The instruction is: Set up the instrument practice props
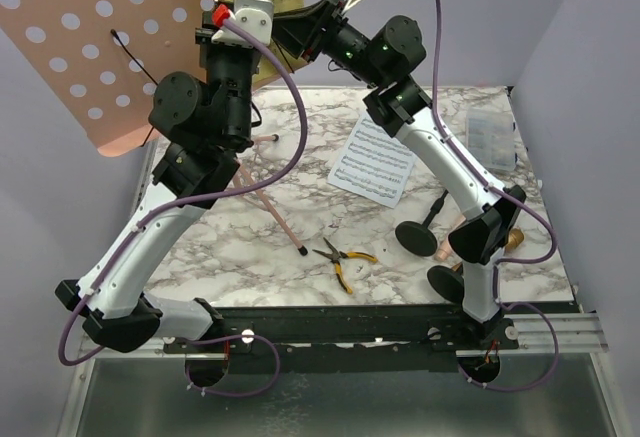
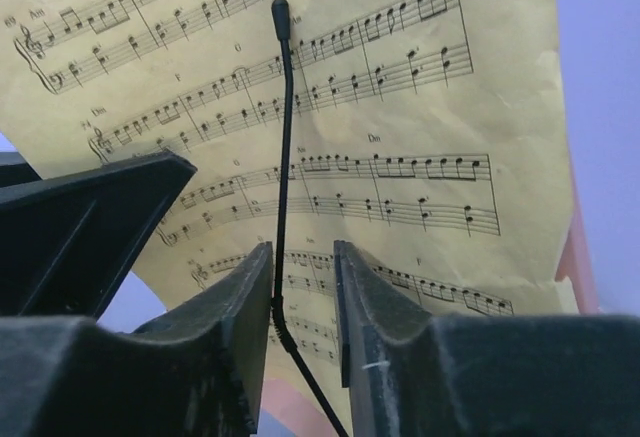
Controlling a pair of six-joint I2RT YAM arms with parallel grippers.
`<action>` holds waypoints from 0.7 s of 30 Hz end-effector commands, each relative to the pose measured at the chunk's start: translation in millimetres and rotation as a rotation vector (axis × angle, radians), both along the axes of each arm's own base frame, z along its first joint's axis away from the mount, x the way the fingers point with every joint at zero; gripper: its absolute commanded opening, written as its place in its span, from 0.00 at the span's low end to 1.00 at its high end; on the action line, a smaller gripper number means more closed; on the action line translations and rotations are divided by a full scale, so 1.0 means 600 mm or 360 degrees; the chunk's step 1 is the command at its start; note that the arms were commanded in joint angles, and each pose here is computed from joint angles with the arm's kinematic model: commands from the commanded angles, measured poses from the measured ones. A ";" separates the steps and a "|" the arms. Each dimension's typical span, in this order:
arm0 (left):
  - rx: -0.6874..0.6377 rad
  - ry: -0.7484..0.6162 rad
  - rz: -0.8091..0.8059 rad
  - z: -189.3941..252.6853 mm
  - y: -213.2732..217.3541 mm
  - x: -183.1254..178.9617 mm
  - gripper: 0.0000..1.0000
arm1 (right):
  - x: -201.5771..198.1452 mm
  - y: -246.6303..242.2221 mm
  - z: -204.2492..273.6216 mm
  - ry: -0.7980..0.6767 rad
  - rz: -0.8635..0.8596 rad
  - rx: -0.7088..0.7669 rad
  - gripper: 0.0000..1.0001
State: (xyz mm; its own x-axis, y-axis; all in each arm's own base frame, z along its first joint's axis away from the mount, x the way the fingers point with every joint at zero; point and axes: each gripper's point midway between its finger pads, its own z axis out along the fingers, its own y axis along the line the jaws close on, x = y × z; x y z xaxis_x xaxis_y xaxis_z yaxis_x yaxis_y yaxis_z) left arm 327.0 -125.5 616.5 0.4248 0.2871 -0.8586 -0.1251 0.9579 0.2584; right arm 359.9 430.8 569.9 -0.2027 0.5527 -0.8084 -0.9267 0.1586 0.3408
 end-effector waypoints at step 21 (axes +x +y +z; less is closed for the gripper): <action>-0.0857 0.0308 -0.0981 -0.047 0.057 -0.254 0.96 | 0.022 -0.382 -0.344 0.0318 -0.1554 -0.0962 0.73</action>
